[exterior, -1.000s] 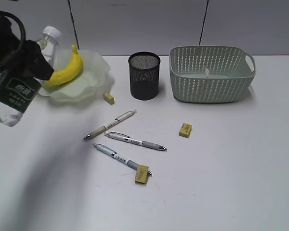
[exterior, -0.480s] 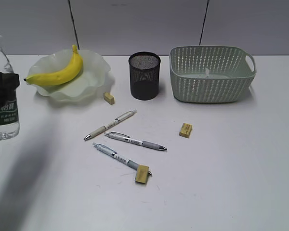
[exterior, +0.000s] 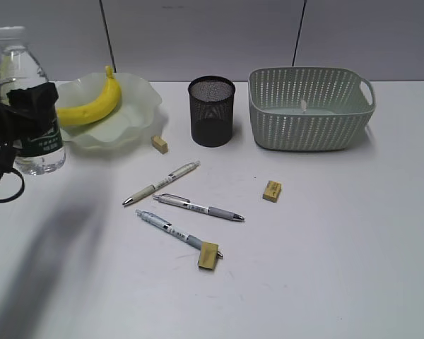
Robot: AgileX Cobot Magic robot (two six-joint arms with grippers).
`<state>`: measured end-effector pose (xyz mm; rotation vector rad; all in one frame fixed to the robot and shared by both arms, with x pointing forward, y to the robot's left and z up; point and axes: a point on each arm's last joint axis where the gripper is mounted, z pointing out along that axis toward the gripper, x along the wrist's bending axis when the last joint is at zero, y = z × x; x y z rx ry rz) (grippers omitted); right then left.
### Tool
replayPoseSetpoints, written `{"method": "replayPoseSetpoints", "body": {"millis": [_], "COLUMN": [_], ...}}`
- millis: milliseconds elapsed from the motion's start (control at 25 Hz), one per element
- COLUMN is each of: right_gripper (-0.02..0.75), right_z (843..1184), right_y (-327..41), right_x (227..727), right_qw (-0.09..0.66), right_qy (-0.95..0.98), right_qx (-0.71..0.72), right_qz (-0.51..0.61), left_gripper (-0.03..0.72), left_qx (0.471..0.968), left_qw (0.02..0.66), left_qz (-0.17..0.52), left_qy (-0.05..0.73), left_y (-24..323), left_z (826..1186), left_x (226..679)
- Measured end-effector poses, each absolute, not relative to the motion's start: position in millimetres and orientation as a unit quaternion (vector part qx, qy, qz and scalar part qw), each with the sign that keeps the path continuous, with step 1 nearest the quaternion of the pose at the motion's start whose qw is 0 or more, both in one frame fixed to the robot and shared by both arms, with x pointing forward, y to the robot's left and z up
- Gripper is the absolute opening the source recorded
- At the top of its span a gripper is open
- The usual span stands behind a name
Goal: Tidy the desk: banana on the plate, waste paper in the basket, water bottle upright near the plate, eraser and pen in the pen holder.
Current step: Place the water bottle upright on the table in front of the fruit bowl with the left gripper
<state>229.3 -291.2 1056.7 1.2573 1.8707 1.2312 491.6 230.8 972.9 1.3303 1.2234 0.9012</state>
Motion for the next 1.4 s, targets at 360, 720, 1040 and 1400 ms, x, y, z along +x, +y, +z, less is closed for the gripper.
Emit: {"method": "replayPoseSetpoints", "body": {"millis": [360,720,1040,1400], "right_gripper": [0.267,0.267,0.267,0.267], "right_z": [1056.7,1056.7,1056.7,1056.8], "right_y": [-291.2,-291.2,-291.2,-289.8], "right_x": [229.3,229.3,229.3,233.7], "right_qw": [0.283,0.283,0.283,0.275], "right_qy": [0.698,0.698,0.698,0.704], "right_qx": [0.47,0.47,0.47,0.475], "right_qz": [0.46,0.46,0.46,0.45], "left_gripper": [0.507,0.507,0.507,0.507], "left_qx": [0.575,0.616,0.623,0.629], "left_qw": [0.555,0.526,0.521,0.525], "left_qz": [0.387,0.355,0.349,0.345], "left_qy": [0.459,0.467,0.468,0.459], "left_y": [218.8,214.3,210.2,208.2], "left_z": [934.3,900.1,889.8,890.0], "left_x": [506.3,508.1,519.0,518.9]}}
